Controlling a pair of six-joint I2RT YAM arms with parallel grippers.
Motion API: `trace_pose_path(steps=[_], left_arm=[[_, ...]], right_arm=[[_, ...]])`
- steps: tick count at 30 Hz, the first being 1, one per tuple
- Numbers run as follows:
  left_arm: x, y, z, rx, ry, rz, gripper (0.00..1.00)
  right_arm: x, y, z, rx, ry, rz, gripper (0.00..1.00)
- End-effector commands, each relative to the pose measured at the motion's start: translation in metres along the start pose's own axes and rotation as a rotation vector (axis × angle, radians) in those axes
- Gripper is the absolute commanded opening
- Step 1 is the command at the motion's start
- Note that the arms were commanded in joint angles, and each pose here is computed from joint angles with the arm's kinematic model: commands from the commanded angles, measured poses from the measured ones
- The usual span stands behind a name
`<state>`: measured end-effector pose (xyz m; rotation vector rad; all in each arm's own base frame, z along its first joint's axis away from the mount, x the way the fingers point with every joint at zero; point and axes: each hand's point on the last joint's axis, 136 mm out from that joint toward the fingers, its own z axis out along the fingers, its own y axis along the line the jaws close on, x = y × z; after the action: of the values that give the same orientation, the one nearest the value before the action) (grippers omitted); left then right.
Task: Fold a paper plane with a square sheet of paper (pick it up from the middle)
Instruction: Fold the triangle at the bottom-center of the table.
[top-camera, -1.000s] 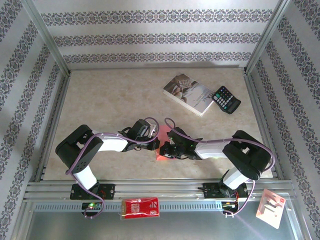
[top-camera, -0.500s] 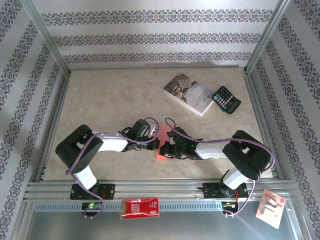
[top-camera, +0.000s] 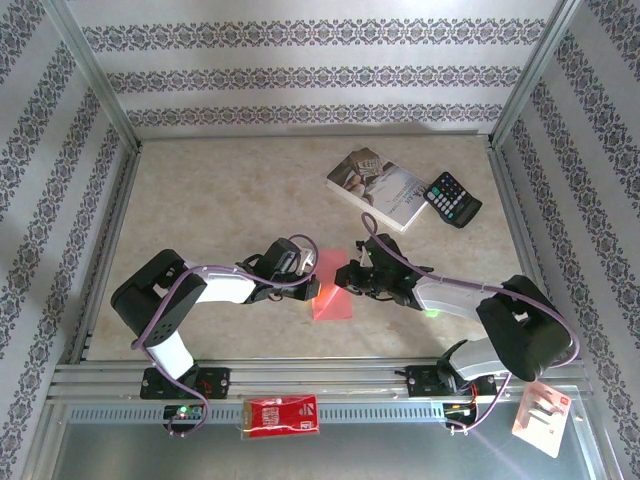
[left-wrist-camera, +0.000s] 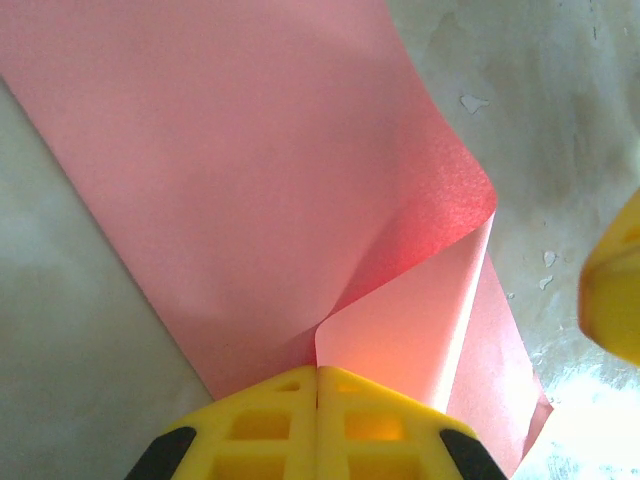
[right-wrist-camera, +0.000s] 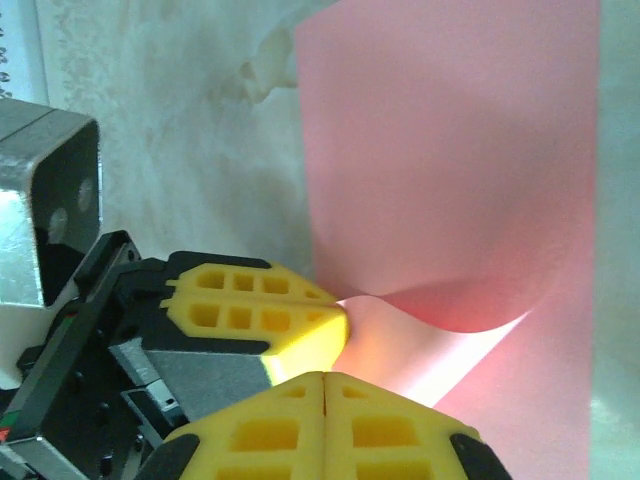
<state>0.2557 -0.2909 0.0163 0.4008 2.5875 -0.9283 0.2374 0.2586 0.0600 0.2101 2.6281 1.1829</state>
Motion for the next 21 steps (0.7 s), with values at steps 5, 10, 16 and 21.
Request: trace_pose_path(steps=[5,10,16,21], left_arm=[[0.055,0.054,0.004,-0.212,0.159,-0.077,0.0],[0.056,0.054,0.003,-0.213,0.16,-0.075,0.0],[0.056,0.054,0.003,-0.214,0.163,-0.074,0.0],[0.056,0.055,0.003,-0.214,0.161,-0.073,0.0]], right_arm=[[-0.004,0.001,0.015,0.013,0.049,-0.035,0.0],[-0.002,-0.007,0.026,0.033,0.075,-0.028,0.0],[0.005,-0.032,0.029,0.089,0.092,-0.008,0.0],[0.008,-0.044,0.031,0.11,0.101,0.002,0.0]])
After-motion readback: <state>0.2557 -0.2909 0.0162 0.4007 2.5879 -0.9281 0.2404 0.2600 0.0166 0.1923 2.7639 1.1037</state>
